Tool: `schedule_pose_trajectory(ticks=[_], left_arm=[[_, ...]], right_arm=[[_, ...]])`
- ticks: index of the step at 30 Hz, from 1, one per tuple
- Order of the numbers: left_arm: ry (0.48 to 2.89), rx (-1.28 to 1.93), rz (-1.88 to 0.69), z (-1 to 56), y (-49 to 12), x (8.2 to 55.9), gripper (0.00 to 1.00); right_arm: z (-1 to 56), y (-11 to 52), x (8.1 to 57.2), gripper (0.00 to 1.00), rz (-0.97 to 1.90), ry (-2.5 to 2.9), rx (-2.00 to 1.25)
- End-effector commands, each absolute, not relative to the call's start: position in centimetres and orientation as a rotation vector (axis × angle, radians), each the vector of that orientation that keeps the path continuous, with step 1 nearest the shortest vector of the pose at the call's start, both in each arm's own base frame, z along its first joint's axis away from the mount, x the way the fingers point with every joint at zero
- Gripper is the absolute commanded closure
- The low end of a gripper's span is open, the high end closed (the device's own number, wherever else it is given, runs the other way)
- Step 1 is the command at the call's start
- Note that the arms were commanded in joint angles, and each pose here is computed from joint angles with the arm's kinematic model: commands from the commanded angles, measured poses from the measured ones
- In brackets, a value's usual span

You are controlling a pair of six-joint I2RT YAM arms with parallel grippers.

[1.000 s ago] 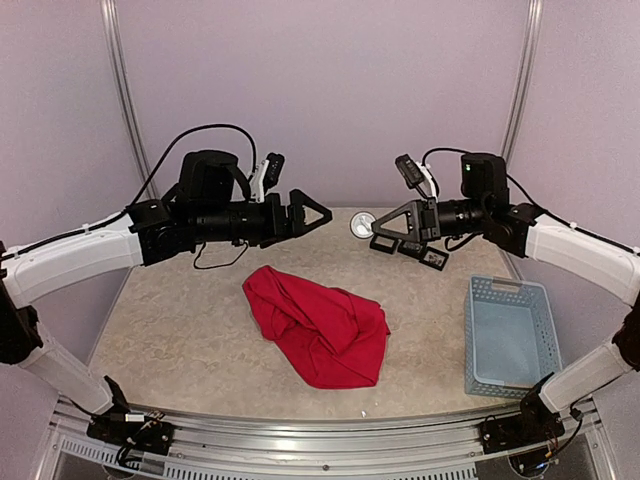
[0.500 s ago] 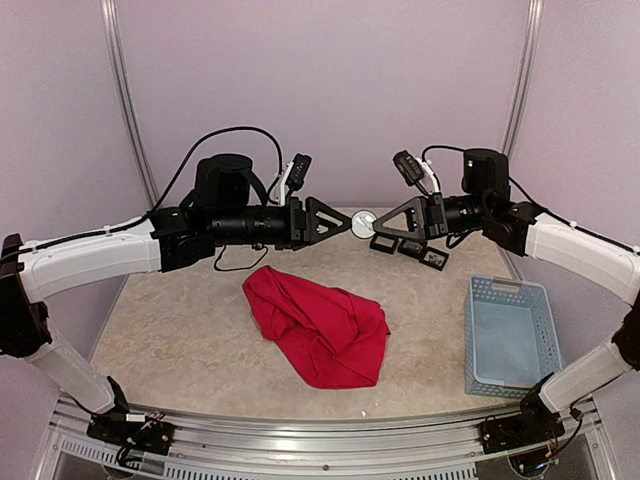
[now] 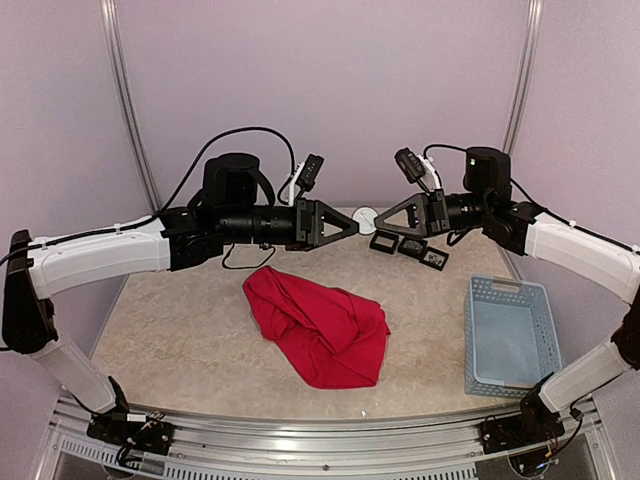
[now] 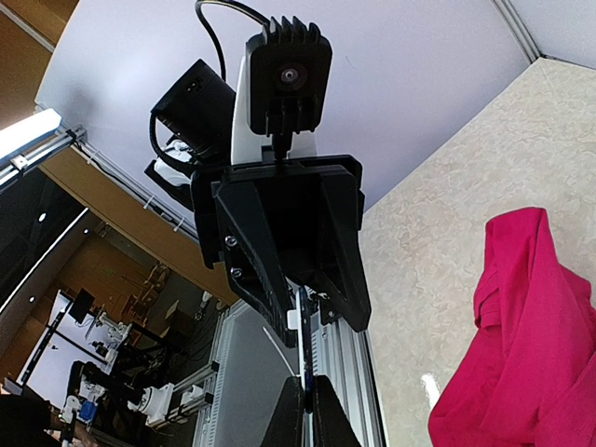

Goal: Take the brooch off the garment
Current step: Pass from the right arm to the left, then close the brooch at the center of the board.

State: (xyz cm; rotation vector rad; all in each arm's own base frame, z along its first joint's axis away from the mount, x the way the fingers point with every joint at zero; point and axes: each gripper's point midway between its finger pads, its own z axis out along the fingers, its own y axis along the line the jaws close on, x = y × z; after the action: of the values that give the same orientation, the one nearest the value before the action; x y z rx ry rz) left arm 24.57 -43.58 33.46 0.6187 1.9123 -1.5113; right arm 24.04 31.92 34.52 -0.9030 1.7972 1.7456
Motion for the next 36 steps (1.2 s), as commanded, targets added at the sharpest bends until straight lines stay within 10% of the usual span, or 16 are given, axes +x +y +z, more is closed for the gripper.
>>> schedule_pose_trajectory(ticks=[1,13,22,29,36], left_arm=[[1.92,0.656,-1.531,33.1,-44.3,24.1,0.71],[1.905,0.692,-1.548,33.6,-45.0,24.1,1.0],[1.912,0.678,-1.539,33.4,-44.9,24.4,1.0],[1.891,0.646,-1.567,34.1,-44.1,25.1,1.0],[1.877,0.653,-1.613,34.6,-43.4,24.8,1.0]], right_arm=[[34.4,31.9,24.1,1.0,1.766,1.786,-0.914],[34.4,32.0,23.9,1.0,1.782,1.785,-0.929],[35.1,31.9,23.9,1.0,1.762,1.758,-0.937],[36.5,31.5,24.1,0.65,1.694,1.702,-0.912],[36.9,31.0,24.3,0.55,1.606,1.668,-0.882]])
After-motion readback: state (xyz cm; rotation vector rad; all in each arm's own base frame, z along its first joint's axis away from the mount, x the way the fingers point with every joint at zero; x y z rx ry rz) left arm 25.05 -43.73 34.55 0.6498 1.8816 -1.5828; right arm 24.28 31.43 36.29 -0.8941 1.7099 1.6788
